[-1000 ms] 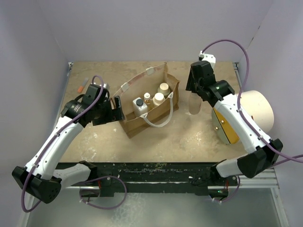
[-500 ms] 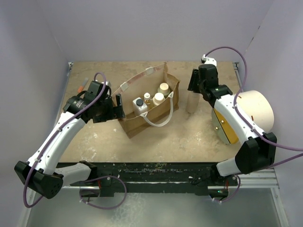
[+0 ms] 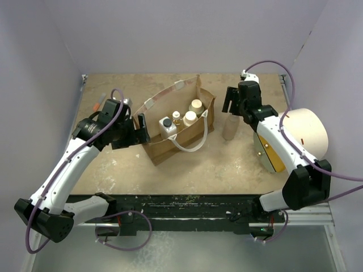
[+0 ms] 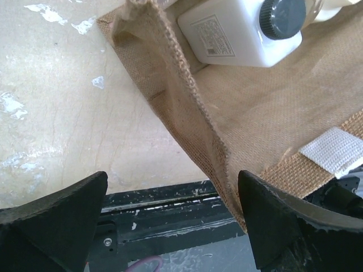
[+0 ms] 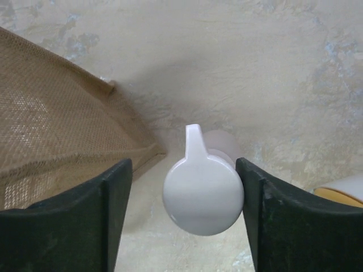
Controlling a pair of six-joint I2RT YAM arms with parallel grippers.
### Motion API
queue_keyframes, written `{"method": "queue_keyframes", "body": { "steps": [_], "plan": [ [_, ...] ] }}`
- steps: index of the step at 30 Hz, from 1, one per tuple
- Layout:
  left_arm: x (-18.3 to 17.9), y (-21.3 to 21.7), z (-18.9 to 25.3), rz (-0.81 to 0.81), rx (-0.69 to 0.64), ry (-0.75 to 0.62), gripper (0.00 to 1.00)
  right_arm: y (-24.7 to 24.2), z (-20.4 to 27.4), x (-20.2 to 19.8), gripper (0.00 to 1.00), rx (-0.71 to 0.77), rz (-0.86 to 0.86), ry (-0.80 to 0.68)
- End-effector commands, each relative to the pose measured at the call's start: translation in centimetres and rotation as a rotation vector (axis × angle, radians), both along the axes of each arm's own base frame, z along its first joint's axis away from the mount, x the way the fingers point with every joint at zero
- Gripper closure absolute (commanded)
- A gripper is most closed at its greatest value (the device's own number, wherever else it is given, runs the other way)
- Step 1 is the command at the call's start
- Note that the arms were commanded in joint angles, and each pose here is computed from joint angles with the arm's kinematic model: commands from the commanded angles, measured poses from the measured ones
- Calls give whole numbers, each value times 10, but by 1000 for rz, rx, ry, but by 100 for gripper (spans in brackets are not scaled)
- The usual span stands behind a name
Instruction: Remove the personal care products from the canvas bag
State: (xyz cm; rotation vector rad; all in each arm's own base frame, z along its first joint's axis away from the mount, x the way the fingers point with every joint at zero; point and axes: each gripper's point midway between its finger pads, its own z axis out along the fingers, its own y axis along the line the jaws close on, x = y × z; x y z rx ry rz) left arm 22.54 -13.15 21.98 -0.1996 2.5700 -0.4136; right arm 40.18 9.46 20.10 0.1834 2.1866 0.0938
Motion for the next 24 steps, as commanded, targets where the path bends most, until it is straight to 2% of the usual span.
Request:
{"method": "queue_keyframes", "body": {
  "steps": [1,4,8,13,15,20,24],
  "plan": [
    [-8,-9,1,-29,-64,10,1,-10,47,-12,20,16,-24,-109],
    [-15,-15,-9,-54,-95,44,1,-11,65,-21,13,3,8,-138],
    [-23,-23,-22,-89,-131,92,1,8,78,-43,13,90,91,-111],
    [-31,-28,-34,-125,-142,142,1,80,100,-91,20,327,321,-46],
    [-33,-30,-38,-140,-152,153,1,115,112,-117,21,367,436,-25],
    [-36,-36,-50,-176,-170,185,1,168,132,-161,22,337,650,26],
    [-36,-36,-59,-188,-159,213,1,208,130,-167,21,239,786,33]
  ]
}}
